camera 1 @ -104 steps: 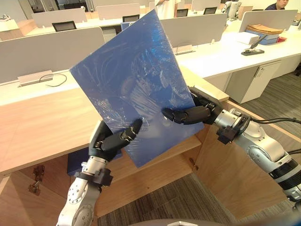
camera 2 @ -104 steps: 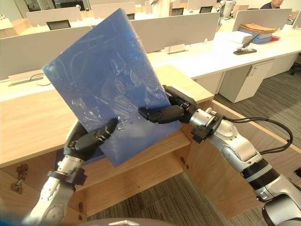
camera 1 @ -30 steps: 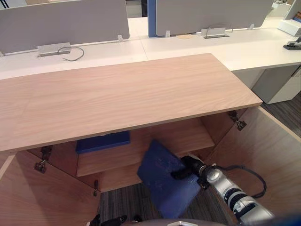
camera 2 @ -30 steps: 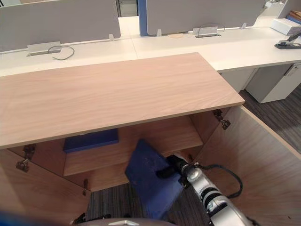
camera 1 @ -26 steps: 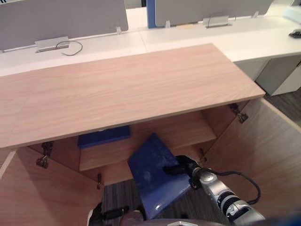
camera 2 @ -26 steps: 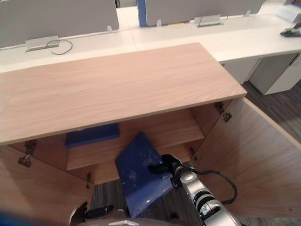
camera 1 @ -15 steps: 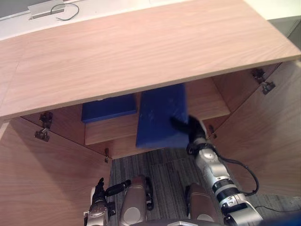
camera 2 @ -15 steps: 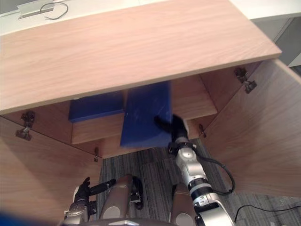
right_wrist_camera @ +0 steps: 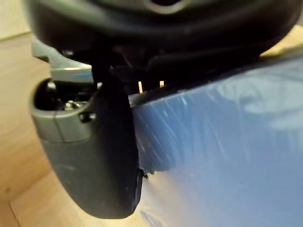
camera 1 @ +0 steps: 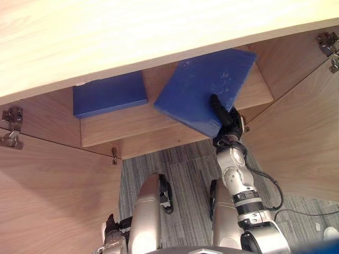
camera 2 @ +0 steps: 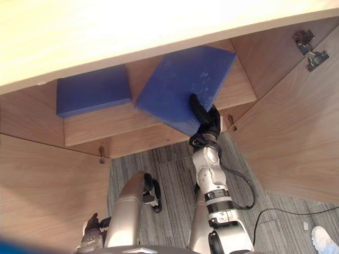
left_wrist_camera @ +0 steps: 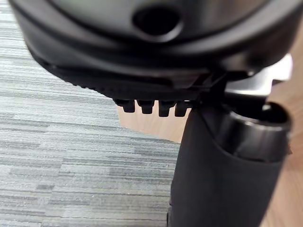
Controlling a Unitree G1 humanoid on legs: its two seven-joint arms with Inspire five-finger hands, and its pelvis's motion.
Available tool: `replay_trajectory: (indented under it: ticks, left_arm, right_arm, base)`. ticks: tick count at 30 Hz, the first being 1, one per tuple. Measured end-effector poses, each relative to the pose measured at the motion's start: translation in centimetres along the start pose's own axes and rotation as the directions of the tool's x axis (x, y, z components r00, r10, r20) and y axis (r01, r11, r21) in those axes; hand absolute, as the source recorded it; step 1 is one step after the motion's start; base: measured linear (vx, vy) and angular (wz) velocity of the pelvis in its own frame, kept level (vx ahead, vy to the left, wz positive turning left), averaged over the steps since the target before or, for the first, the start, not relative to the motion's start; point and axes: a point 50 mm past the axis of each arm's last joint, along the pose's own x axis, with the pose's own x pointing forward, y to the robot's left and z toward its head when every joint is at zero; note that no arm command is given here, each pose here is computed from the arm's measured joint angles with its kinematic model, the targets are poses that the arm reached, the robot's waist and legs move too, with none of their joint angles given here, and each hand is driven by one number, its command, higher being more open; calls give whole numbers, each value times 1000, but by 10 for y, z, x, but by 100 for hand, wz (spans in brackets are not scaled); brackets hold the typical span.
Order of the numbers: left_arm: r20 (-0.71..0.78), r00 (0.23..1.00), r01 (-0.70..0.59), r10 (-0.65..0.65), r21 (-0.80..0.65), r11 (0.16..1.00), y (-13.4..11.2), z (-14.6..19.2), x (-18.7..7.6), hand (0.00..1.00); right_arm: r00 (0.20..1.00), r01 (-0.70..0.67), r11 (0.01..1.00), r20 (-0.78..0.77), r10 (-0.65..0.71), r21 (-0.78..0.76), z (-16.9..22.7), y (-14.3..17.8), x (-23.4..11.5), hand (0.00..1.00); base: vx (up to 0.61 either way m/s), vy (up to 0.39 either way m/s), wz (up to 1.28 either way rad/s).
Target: Walk over to the cabinet, pick up the folder, carry it to the office cabinet, place the folder inside the office cabinet, then close the office cabinet door
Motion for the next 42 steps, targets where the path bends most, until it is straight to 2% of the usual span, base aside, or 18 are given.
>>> replay_trajectory:
  ticks: [3,9,10,13,17,23,29,36,42]
  left_arm:
    - [-5,1000,-1,1,-5,1000,-1,0,0,100]
    - [-5,1000,-9,9,10,1000,-2,1,-1,100]
    - [-2,1000,-9,9,5,1000,-3,1,-1,100]
    - [5,1000,-2,2,-15,1000,-6,2,-2,100]
    - [-2,1000,4,-4,-24,1000,-7,1,-3,100]
    - [-7,1000,5,-5,-20,1000,-7,-1,-3,100]
    - [-18,1000,-1,2,29,1000,-4,-7,-4,100]
    - [-23,1000,1,1,76,997,-2,-10,-3,100]
    - [-27,1000,-2,5,121,993,0,-13,-3,100]
  right_arm:
    - [1000,5,975,6,-6,222,6,17,8,0]
    - [999,-12,919,47,-8,395,32,58,38,0]
    - [998,-21,911,59,-4,412,39,68,43,100]
    - [998,-13,878,65,-21,479,51,87,52,100]
    - [997,80,881,-25,-77,466,47,88,64,100]
    - [986,112,976,-144,-86,185,20,95,68,100]
    - [965,108,988,-251,-77,109,-14,108,58,100]
    - [937,147,989,-321,-140,-2,-36,93,55,100]
    - [905,172,971,-363,-224,-168,-57,53,49,100]
  base:
    - [46,15,4]
    - [39,10,23]
    - [44,0,26]
    - [44,1,21]
    - [44,3,17]
    - [55,-9,6]
    - [78,-17,-2]
    - [30,-1,-3]
    - [0,0,0]
